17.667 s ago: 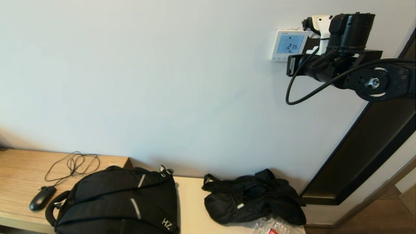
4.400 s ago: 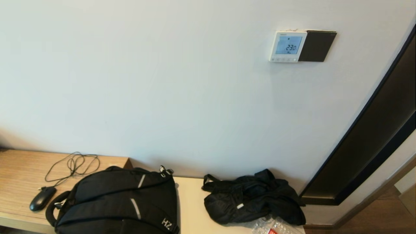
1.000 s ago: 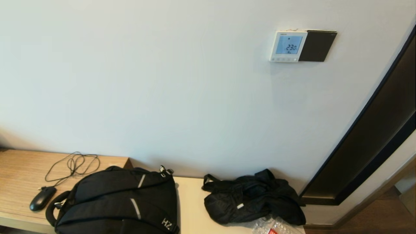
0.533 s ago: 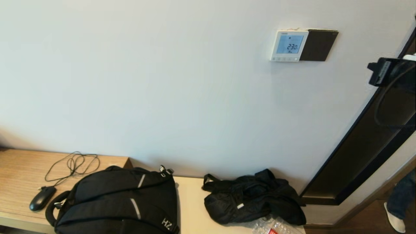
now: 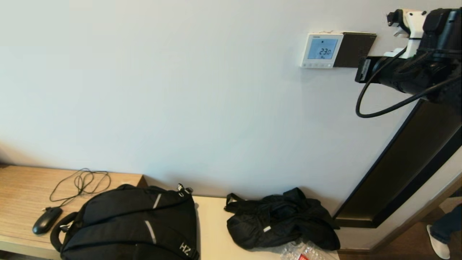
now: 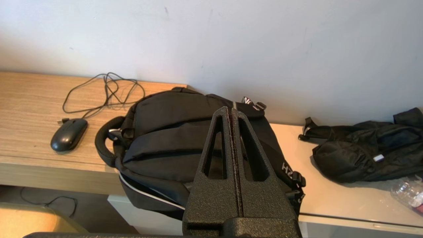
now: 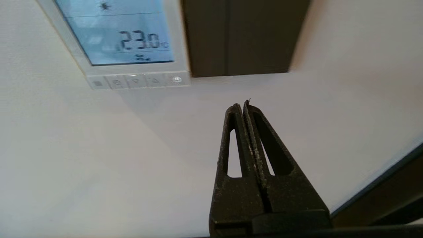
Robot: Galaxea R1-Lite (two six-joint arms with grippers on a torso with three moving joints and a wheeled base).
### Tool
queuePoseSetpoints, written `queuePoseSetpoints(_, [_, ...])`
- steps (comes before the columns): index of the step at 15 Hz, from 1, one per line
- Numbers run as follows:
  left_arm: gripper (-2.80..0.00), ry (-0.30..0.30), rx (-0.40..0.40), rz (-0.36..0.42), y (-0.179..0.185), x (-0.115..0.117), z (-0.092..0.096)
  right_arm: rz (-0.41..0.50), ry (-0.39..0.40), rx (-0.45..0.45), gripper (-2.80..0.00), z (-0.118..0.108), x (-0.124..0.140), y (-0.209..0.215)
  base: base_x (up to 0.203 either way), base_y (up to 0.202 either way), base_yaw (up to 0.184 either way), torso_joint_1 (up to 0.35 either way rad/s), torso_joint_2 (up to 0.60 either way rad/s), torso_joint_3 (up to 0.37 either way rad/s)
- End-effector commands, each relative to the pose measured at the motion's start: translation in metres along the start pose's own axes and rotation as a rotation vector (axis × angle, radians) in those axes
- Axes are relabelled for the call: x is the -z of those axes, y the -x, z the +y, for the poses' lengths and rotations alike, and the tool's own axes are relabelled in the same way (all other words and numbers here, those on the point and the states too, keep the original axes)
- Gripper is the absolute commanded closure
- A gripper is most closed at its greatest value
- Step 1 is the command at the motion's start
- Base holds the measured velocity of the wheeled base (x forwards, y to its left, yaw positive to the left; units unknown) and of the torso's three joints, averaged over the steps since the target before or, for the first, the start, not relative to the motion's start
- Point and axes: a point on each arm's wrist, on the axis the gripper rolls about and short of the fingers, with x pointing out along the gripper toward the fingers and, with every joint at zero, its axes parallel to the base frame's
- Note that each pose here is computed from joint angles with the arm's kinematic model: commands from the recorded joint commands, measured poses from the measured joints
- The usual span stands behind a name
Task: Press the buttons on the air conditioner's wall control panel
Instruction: Turn off the central air conditioner
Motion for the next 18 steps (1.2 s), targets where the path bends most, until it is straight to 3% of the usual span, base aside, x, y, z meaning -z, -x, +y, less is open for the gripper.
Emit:
queuePoseSetpoints(1, [0.0,0.001,0.0,-0.001,0.0,0.0,0.0,0.011,0.003,-0.008,0.0,0.01,0.006,-0.015,0.0,0.0,0.0,0.0,0.0,0.0])
queuePoseSetpoints(18, [0.0,0.0,0.0,-0.001,0.0,0.0,0.0,0.005,0.025,0.0,0.0,0.031,0.016,-0.047,0.0,0.0,0.0,0.0,0.0,0.0])
